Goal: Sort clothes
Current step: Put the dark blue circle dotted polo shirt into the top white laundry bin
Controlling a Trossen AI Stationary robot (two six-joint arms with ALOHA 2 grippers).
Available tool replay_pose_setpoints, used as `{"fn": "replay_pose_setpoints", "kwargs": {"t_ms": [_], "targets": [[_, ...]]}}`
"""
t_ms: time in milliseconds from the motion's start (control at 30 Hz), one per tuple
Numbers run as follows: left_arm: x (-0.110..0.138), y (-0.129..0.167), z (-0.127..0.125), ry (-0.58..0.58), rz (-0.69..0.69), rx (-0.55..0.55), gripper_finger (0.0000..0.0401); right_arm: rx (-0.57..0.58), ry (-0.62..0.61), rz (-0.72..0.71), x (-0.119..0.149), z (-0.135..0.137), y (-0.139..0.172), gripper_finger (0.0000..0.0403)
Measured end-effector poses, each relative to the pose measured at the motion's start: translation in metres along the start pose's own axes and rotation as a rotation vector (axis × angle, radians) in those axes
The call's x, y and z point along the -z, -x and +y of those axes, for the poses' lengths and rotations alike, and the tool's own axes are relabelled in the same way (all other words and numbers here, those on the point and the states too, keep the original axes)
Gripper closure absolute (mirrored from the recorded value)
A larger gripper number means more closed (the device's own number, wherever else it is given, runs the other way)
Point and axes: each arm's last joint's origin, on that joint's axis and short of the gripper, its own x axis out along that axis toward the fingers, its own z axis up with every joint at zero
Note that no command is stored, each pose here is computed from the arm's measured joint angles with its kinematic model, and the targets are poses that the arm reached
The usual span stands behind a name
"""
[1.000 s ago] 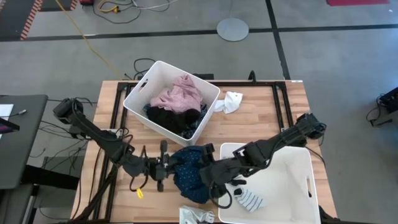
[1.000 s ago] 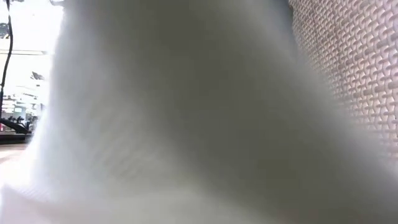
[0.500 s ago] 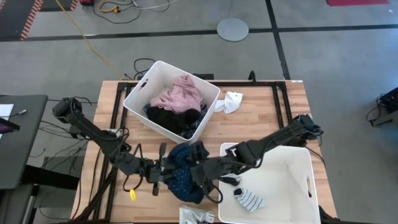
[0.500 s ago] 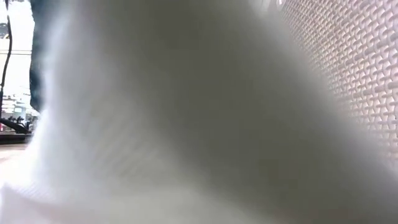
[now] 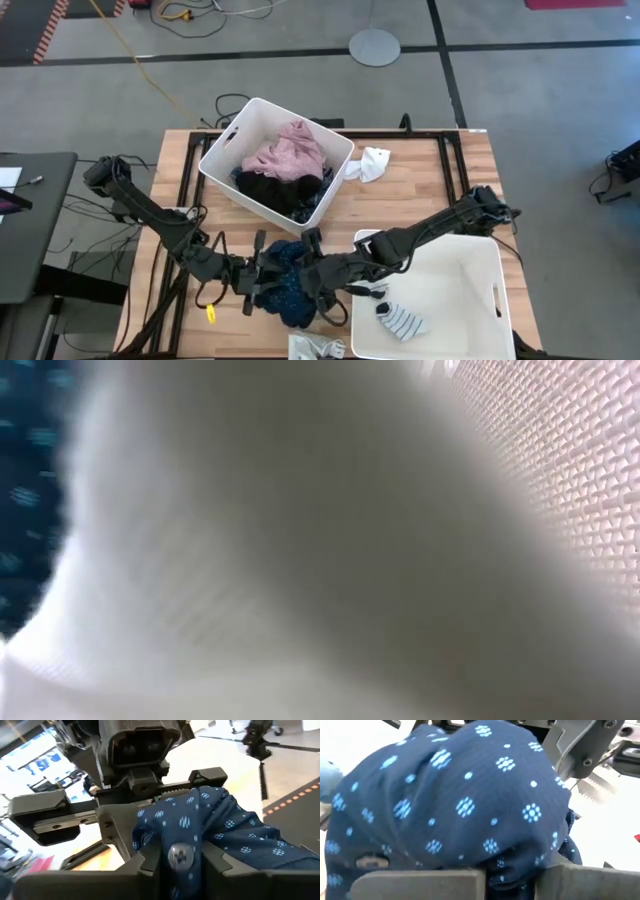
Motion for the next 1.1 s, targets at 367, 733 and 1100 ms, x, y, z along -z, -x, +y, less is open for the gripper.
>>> {"fn": "replay_pose_setpoints", "kwargs": {"t_ms": [367, 733, 1100], "targets": [[-0.025, 0.044, 0.019, -0.018, -0.028, -0.183, 0.0239, 0.117, -0.011, -0.089, -0.027, -0.024, 0.014, 0.0339], [-0.023, 0.11, 0.034, 0.083, 0.113, -0.393, 0.0221, 0.355, -0.002, -0.204, -0.061, -0.127, 0.048, 0.0339], [-0.003, 0.13, 0.013, 0.128, 0.152, -0.405, 0.022, 0.601, -0.079, -0.324, -0.049, -0.248, 0.086, 0.0339]]}}
